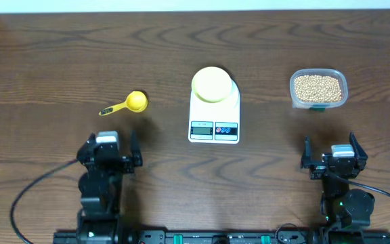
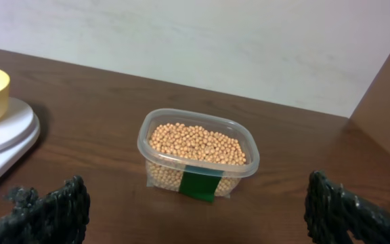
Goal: Scoop item into bowl and weigh 50g on scale
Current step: 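Reach the left gripper down to the yellow scoop's bowl and grasp it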
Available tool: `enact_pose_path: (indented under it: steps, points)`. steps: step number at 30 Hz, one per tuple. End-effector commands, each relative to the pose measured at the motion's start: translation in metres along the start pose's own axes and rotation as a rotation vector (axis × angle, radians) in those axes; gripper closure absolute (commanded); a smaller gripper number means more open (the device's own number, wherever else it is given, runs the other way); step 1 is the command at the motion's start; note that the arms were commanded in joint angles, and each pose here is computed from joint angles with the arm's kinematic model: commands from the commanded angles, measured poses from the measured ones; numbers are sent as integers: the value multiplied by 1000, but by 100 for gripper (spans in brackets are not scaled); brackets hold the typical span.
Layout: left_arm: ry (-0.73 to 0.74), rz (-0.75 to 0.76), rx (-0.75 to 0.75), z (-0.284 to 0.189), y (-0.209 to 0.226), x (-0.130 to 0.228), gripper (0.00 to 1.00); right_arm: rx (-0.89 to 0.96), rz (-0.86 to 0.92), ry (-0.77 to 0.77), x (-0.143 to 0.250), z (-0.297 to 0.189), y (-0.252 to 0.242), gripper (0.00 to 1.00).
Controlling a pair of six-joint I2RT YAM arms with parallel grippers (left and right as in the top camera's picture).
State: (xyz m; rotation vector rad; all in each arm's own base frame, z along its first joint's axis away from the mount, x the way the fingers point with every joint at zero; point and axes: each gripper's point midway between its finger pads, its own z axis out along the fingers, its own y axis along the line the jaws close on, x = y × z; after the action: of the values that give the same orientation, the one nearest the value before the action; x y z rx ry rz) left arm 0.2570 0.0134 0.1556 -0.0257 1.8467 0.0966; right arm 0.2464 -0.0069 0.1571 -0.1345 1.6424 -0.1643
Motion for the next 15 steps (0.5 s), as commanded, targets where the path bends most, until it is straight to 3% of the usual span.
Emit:
enact_pose_path:
  steps: [1, 7, 15]
  points:
    - [-7, -21, 0, 4, 1, -45, 3, -4, -9, -1, 0, 0, 1, 1]
    - [126, -10, 22, 24, -3, -76, 2, -4, -9, -1, 0, 0, 1, 1]
    - [361, 8, 73, 58, -13, -91, 2, -4, -9, -1, 0, 0, 1, 1]
